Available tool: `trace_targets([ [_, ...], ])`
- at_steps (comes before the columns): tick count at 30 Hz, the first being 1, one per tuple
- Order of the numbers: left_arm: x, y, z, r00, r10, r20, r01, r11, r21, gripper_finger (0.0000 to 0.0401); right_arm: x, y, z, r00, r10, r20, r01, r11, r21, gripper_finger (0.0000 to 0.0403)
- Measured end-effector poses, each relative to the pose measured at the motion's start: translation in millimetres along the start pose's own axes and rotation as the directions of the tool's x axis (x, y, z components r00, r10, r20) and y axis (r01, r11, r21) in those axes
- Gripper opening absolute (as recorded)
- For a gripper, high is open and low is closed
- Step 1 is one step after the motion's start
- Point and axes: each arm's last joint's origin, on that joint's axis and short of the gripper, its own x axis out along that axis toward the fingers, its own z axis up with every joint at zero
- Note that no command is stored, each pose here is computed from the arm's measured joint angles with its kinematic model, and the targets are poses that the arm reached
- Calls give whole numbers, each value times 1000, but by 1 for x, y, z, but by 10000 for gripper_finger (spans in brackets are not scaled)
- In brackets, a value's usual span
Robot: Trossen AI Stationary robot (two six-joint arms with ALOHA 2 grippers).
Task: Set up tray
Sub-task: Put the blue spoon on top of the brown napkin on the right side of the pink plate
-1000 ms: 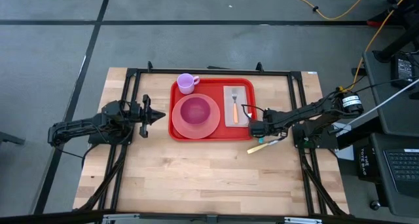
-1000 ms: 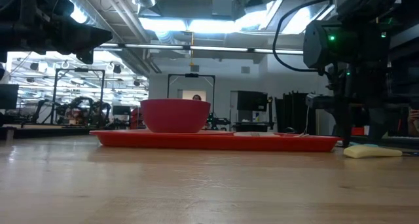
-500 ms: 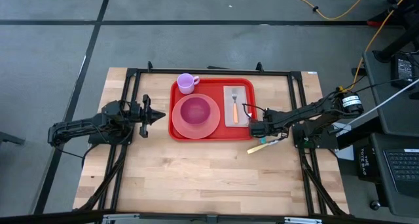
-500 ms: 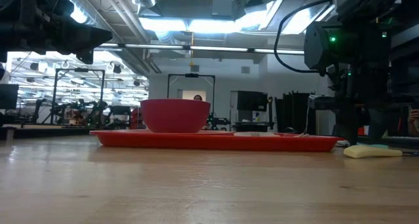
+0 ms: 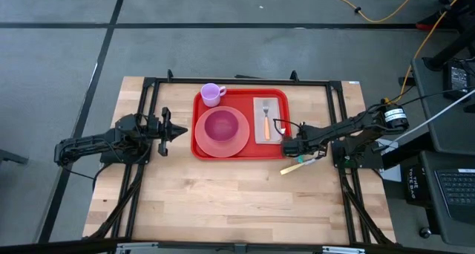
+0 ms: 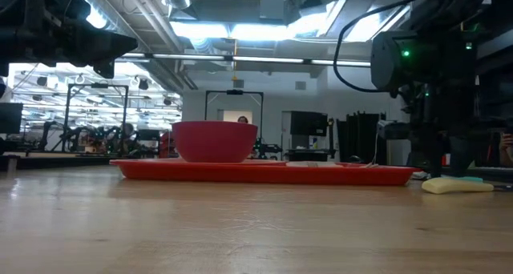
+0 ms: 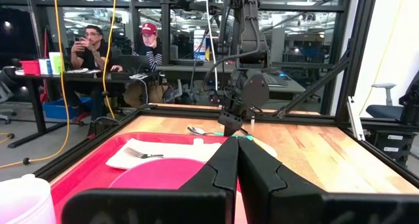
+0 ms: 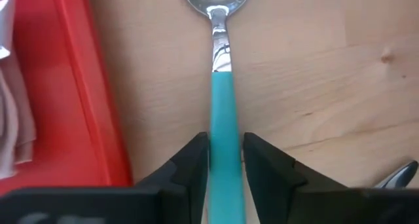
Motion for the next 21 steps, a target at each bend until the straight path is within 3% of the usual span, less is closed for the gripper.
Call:
trace_targets([
  [7, 0, 0, 0, 1000, 0, 0, 0, 1000, 0, 4, 4, 1, -2, 1000, -27, 3, 27, 1000, -6, 102],
  [14, 0, 0, 0, 1000, 0, 0, 0, 1000, 0, 4, 4, 1, -2, 1000, -24, 3, 24, 1000, -1, 63],
  [21, 0, 0, 0, 1000, 0, 0, 0, 1000, 0, 4, -14, 4, 2, 1000, -26, -9, 26, 1000, -11, 63],
])
